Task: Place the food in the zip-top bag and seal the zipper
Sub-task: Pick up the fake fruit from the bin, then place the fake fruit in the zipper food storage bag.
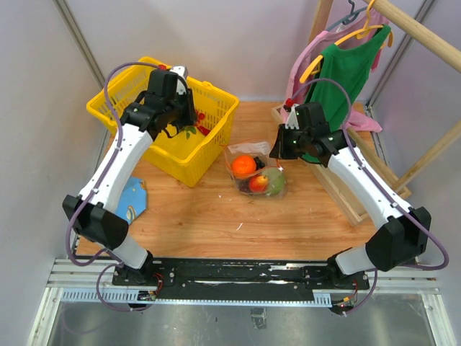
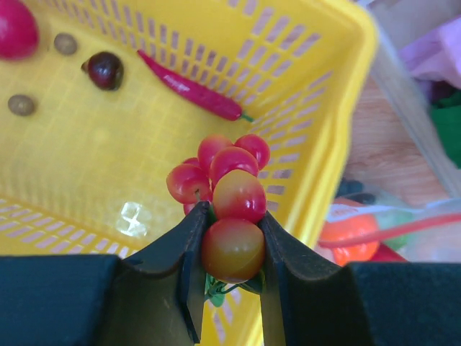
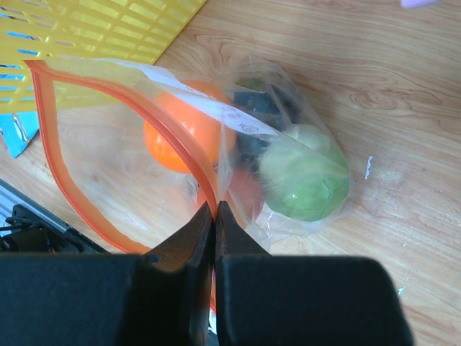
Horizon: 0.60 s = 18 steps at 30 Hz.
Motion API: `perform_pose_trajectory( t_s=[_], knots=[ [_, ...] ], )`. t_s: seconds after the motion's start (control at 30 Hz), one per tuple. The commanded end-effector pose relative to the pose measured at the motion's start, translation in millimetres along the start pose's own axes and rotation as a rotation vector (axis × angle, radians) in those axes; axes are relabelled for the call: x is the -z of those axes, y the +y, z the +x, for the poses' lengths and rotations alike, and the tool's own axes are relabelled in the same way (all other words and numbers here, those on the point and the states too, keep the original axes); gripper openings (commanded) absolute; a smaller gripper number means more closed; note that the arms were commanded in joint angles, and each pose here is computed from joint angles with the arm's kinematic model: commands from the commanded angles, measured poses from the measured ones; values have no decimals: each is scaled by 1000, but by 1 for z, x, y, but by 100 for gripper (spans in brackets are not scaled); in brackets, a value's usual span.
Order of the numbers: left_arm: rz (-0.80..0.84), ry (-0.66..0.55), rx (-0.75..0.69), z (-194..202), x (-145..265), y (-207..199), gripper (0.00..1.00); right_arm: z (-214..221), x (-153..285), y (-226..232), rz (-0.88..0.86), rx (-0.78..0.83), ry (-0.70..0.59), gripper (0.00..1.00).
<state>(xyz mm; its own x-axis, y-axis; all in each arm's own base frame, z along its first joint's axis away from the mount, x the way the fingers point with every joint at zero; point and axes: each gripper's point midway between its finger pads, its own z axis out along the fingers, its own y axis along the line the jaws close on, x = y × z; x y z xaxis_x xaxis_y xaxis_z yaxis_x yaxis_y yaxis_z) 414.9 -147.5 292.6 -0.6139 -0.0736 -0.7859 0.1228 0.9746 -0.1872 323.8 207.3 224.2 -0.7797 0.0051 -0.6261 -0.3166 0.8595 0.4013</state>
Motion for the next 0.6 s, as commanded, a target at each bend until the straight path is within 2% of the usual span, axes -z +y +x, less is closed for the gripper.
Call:
perform_pose_trajectory(
  t_s=[0.0,0.17,0.57],
  knots=[
    [123,-152,-36,-38,47,-30,6,-9,11,-1,4,-19,-52,3],
    [269,-156,-143,-28,68,-69,6,-7,12,0,-6,-30,-58,3],
    [593,-81,-447,37,87,-156,4,-3,13,2,-19,-45,-59,3]
  ],
)
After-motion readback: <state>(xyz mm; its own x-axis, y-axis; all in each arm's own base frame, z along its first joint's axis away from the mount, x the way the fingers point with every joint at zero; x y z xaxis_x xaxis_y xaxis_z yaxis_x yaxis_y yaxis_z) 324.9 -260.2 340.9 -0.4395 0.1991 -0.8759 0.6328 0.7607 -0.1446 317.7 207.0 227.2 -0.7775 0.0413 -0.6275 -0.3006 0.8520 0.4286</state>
